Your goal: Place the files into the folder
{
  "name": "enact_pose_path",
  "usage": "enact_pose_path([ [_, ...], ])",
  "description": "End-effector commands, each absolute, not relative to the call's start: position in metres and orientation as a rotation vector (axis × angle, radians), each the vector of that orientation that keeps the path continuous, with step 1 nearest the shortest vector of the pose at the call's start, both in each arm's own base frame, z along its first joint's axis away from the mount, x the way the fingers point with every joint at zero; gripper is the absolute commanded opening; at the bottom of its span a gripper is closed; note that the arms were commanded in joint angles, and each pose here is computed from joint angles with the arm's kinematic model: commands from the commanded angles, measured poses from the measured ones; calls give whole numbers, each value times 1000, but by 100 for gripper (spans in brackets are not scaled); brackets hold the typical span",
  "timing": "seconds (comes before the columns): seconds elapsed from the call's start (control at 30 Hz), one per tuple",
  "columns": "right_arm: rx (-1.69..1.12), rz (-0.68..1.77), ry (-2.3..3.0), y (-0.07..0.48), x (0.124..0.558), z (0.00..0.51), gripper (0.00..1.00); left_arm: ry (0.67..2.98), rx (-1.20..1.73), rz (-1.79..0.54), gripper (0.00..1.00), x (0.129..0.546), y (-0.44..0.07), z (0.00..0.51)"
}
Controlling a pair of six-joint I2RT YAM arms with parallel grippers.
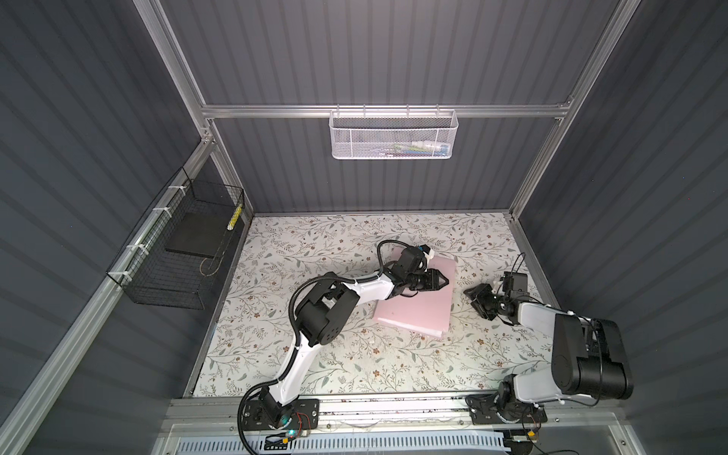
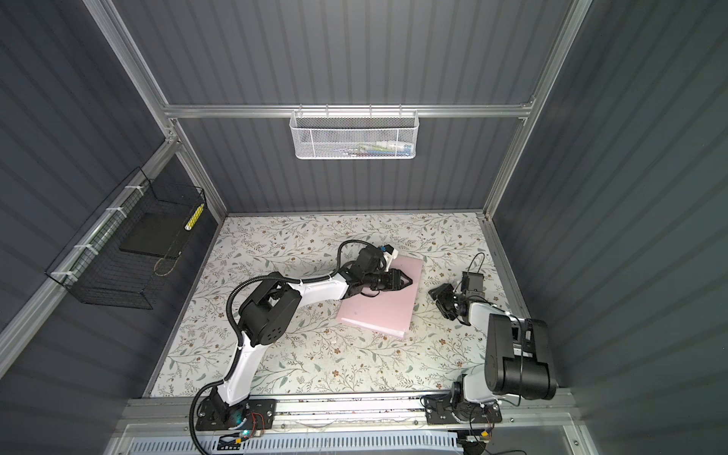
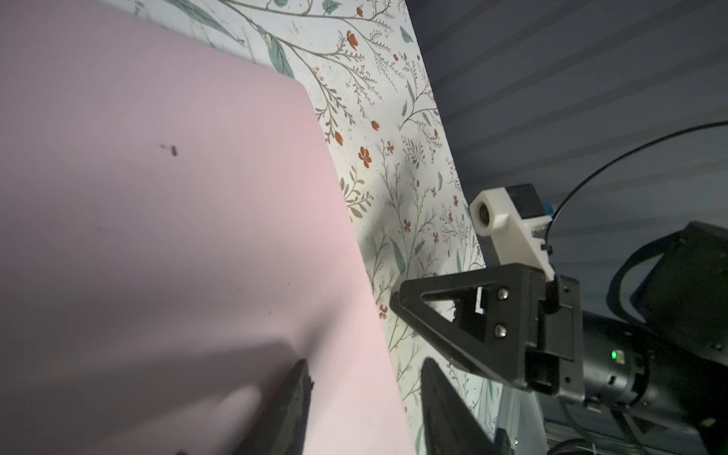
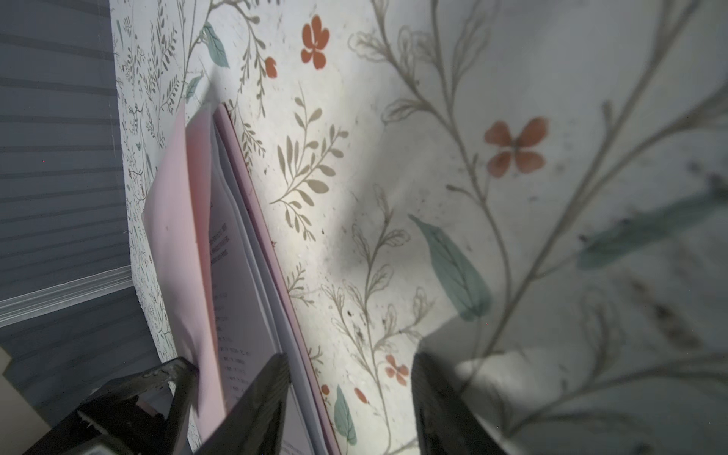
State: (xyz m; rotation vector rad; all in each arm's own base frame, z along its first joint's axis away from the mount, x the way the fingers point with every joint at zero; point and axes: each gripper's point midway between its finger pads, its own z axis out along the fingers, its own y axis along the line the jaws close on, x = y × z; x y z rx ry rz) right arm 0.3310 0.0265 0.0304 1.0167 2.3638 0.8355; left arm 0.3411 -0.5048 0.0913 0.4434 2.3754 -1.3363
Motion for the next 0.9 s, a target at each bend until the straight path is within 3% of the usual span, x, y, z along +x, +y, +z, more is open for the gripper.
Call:
enact_pose_path([
  [0.0, 1001, 868, 2369, 29, 344, 33, 53, 2344, 514, -1242, 47, 348, -501, 88],
  [0.5, 841, 903, 2544, 91, 402, 23, 53, 2429, 428, -1038, 46, 357, -449, 31],
  [0.87, 672, 869, 2672, 140, 431, 15, 52, 2389, 446, -1004, 49, 361, -437, 51],
])
